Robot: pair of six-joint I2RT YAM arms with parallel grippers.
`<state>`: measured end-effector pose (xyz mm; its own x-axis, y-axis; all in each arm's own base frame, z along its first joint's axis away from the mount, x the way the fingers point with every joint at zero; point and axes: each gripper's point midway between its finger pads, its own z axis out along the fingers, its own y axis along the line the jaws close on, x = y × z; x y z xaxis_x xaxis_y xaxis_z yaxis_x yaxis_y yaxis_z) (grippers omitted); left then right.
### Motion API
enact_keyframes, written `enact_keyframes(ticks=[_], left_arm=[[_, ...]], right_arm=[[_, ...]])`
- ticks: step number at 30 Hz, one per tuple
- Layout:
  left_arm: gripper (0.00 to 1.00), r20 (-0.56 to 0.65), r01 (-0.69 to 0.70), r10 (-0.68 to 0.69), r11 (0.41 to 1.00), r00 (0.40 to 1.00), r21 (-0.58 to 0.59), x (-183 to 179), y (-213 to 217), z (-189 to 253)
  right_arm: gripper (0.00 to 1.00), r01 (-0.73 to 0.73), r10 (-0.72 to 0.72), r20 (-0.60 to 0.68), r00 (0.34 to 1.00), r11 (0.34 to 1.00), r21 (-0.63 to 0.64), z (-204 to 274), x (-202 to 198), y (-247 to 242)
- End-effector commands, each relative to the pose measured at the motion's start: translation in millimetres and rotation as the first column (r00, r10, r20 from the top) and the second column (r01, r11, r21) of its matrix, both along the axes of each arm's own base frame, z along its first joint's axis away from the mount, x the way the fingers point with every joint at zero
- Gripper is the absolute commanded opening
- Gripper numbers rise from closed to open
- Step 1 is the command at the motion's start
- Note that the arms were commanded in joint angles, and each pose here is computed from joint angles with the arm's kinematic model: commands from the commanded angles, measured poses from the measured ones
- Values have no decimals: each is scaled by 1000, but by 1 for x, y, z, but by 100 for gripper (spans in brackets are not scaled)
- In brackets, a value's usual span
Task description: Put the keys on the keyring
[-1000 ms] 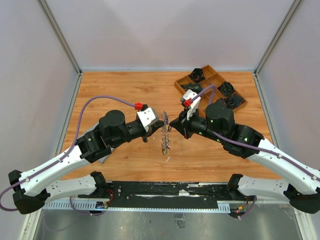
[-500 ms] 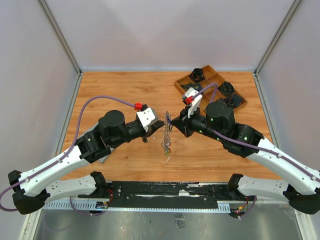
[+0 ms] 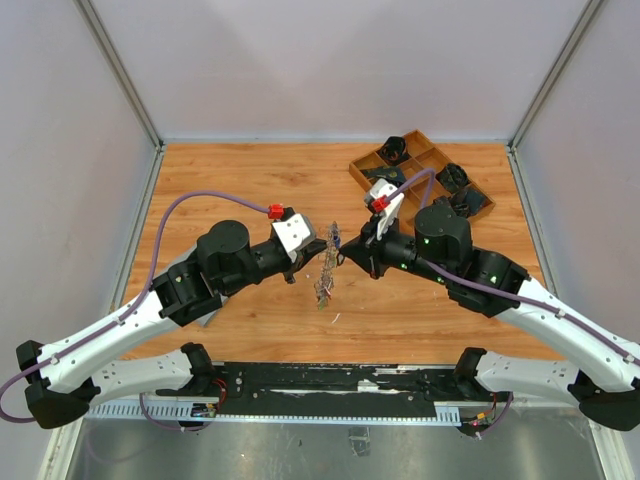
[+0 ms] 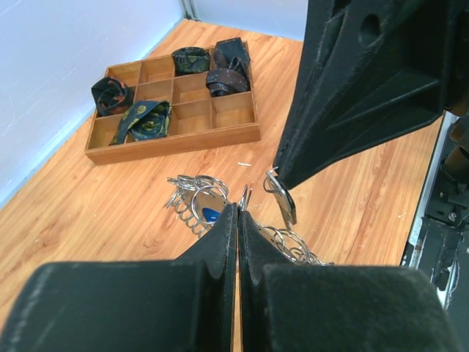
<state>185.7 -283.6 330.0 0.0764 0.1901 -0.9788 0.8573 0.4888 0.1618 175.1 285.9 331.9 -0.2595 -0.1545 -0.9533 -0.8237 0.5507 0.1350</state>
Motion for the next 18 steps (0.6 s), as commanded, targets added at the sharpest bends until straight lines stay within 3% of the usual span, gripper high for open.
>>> enact_keyframes(ticks=[1, 18], left_arm=[[0, 78, -13, 24, 992, 997, -127, 1, 4, 49], [0, 82, 4, 7, 991, 997, -132, -3, 5, 50]], right_arm=[[1, -61, 59, 25, 998, 997, 54, 12, -4, 6], [0, 36, -34, -27, 999, 998, 57, 3, 11, 4]])
